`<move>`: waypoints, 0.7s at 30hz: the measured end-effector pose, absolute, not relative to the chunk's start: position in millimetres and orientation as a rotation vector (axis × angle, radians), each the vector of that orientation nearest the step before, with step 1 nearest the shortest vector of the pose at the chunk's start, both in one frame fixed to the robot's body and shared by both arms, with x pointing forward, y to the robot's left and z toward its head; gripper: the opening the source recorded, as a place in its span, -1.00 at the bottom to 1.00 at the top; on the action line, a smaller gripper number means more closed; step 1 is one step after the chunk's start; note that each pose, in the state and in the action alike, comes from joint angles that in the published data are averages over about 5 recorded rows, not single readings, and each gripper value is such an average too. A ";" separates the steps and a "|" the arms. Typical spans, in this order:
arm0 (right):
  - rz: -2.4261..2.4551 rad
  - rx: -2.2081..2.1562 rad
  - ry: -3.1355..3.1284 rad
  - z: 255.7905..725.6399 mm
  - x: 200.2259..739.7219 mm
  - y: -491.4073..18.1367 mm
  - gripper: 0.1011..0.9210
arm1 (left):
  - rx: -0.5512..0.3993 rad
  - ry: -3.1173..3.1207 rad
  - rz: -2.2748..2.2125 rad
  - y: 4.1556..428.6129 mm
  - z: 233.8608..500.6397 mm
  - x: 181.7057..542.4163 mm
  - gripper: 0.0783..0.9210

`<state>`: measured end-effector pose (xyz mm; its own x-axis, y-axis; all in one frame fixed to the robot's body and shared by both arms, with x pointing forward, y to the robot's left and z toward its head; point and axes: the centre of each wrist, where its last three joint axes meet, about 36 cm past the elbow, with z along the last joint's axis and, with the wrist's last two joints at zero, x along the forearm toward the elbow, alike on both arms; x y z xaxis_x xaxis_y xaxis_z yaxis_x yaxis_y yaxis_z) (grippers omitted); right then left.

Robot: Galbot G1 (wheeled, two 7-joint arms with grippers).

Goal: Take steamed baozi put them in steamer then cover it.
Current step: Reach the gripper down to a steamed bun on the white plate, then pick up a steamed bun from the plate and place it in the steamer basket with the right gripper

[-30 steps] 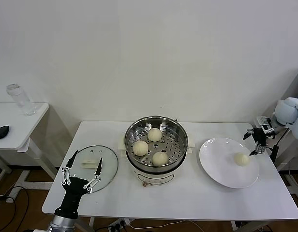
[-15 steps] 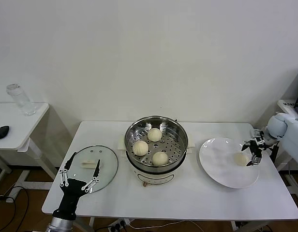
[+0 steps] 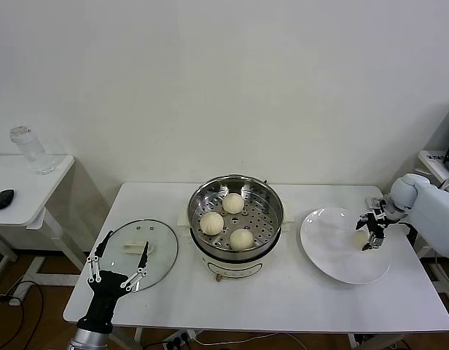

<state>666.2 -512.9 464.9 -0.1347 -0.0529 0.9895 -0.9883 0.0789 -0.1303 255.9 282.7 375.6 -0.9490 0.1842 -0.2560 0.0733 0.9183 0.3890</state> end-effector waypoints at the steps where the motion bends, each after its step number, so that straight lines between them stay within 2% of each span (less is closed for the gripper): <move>1: 1.220 1.128 -1.383 464.2 666.2 -513.3 0.50 | 0.191 2.790 0.550 282.7 375.5 255.9 0.77; 10: 1.217 1.119 -1.385 465.2 665.6 -516.7 0.28 | 0.188 2.789 0.550 283.0 375.5 256.3 0.77; 15: 1.217 1.117 -1.391 478.6 668.3 -516.1 0.26 | 0.186 2.786 0.547 282.5 376.4 257.9 0.77; 21: 1.232 1.144 -1.410 516.6 677.6 -502.8 0.26 | 0.189 2.779 0.543 281.1 378.6 260.8 0.77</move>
<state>677.6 -502.8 516.6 -0.1530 -0.0744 0.9854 -0.9865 0.0706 -0.1479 260.8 281.1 378.6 -0.9457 0.1846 -0.2677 0.0703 0.9199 0.3858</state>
